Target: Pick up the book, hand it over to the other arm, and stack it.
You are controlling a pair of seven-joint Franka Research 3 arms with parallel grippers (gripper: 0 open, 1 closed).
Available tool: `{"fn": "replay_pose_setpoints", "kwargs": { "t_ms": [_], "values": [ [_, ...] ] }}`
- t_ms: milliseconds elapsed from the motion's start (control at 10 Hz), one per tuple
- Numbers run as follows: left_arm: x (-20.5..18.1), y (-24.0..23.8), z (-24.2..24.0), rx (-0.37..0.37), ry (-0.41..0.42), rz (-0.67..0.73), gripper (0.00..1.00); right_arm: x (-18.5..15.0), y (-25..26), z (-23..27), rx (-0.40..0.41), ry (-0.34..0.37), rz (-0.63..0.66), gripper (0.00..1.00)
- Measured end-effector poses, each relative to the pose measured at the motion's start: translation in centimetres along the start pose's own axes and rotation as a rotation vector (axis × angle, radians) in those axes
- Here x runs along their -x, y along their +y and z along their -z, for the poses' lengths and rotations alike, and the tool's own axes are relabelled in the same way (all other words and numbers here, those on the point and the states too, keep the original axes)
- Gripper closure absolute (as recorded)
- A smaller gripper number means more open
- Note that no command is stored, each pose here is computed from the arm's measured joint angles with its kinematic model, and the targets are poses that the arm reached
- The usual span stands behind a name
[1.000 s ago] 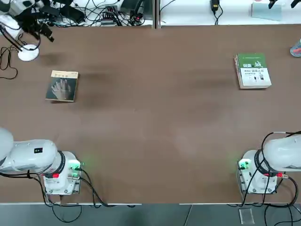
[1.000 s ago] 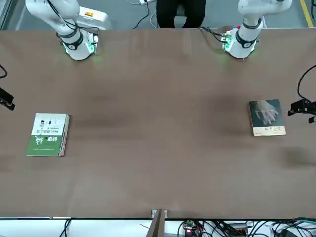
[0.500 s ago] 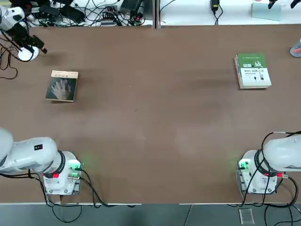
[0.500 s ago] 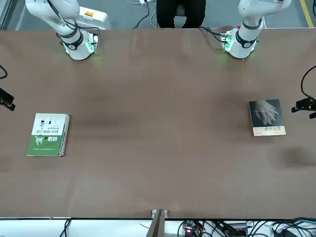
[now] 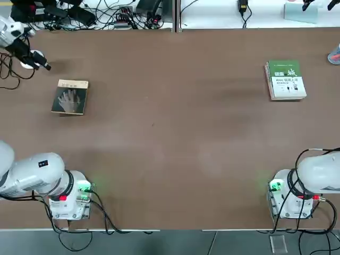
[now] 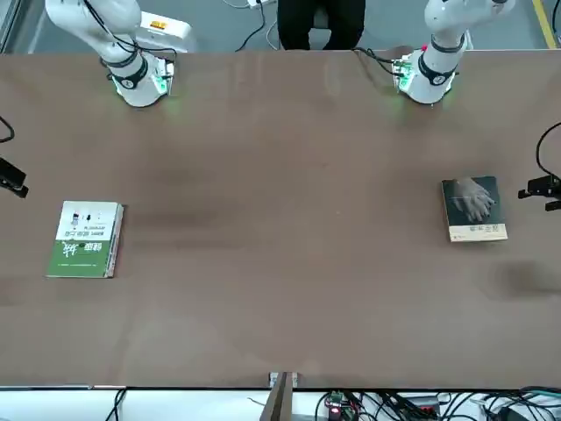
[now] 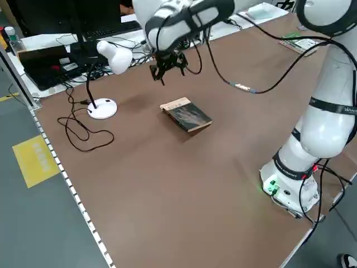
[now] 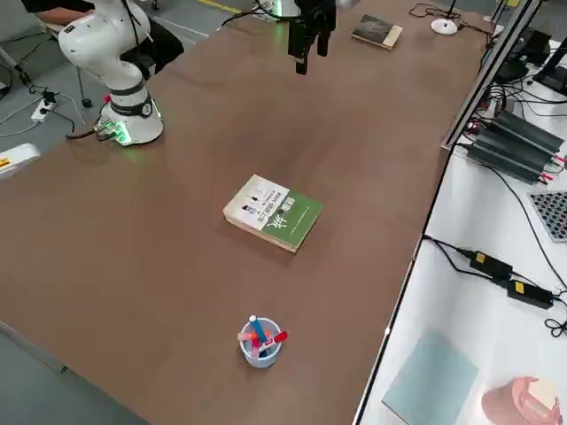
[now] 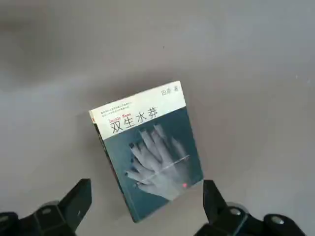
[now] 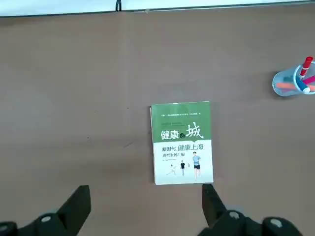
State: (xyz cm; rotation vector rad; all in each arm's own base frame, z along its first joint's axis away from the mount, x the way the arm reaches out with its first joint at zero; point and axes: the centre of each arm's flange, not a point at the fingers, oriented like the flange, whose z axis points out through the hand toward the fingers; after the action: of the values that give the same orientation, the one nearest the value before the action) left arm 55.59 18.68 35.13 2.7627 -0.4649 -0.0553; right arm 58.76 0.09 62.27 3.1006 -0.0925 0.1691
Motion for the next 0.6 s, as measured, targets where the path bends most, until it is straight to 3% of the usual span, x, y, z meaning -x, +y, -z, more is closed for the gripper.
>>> {"fn": "replay_pose_setpoints", "kwargs": {
  "t_ms": [600],
  "values": [
    [1.3,-4.2,-4.0,0.021,0.018,-0.045,0.00,0.0,0.0,-0.5,0.001,-0.010,0.000,0.00]
  ]
}}
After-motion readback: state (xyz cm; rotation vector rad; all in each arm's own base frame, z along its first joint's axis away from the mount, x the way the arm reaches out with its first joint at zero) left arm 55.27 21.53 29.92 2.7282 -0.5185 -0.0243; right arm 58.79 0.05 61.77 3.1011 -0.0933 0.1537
